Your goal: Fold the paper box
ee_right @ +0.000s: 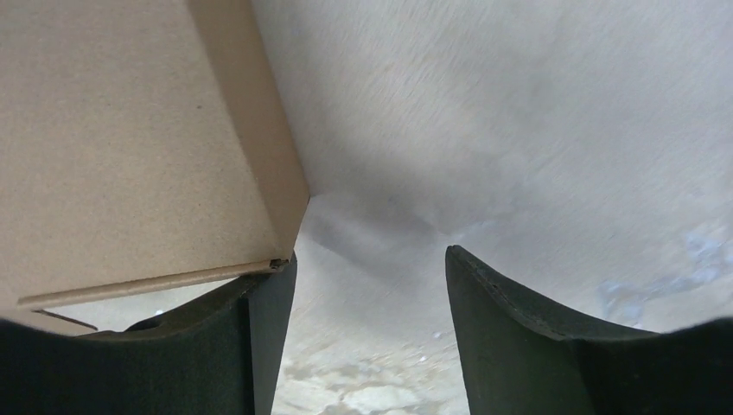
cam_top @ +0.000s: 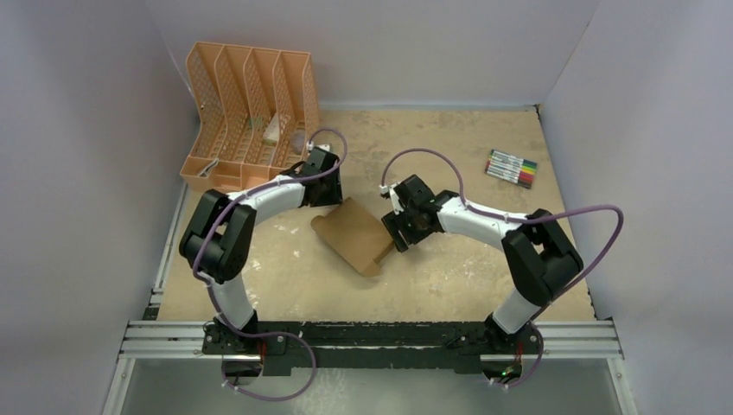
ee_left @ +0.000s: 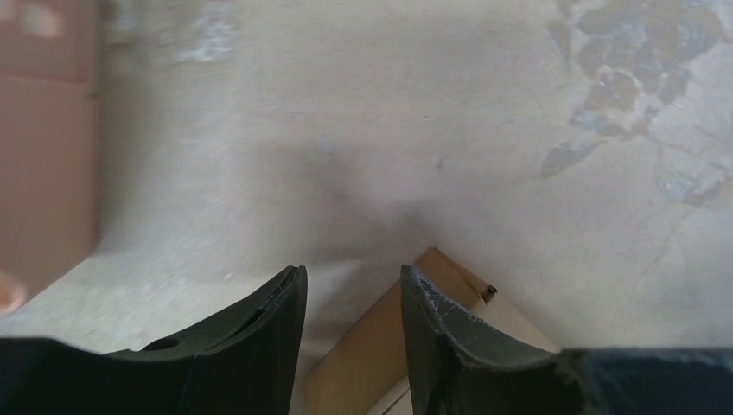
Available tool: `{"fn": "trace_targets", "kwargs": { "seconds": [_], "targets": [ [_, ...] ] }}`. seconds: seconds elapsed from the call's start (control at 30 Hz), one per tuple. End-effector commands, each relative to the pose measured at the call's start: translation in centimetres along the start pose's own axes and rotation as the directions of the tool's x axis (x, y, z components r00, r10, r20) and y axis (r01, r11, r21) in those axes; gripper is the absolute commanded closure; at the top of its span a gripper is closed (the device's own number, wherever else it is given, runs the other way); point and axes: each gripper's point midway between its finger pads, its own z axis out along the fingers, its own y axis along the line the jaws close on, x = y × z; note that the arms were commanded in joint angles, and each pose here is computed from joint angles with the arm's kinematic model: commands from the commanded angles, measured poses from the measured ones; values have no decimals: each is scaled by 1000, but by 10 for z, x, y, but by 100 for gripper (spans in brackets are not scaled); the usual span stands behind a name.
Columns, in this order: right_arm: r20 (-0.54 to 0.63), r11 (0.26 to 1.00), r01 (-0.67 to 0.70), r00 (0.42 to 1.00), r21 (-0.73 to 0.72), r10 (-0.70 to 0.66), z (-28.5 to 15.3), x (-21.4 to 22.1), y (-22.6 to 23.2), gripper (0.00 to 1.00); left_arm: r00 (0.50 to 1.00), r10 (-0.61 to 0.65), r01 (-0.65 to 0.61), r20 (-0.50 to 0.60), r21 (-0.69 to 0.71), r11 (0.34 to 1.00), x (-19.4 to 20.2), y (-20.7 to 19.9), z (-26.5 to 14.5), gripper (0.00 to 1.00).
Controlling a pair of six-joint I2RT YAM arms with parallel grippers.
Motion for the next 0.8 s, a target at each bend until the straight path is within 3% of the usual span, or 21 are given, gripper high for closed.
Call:
{"fn": "trace_targets", "kwargs": {
  "seconds": [0.0, 0.3, 0.43, 0.6, 0.77],
  "targets": [
    [273, 997, 68, 959, 32, -74, 4, -100, -7, 33, 993, -41, 47, -115, 50, 998, 47, -15, -24, 56],
    [316, 991, 112, 940, 79, -132, 20, -141, -31, 33, 974, -227, 227, -12, -38, 973, 59, 15, -43, 55],
    [325, 985, 125, 933, 118, -157, 8, -153, -42, 33, 968, -245, 250, 61, -84, 965, 51, 29, -56, 51],
    [333, 984, 95, 932, 150, -141, -18, -137, -47, 33, 962, -216, 240, 167, -140, 961, 34, 46, -85, 49],
    [331, 989, 10, 942, 147, -58, -43, -99, -48, 34, 950, -243, 274, 194, -151, 950, 39, 57, -109, 48]
  ]
}}
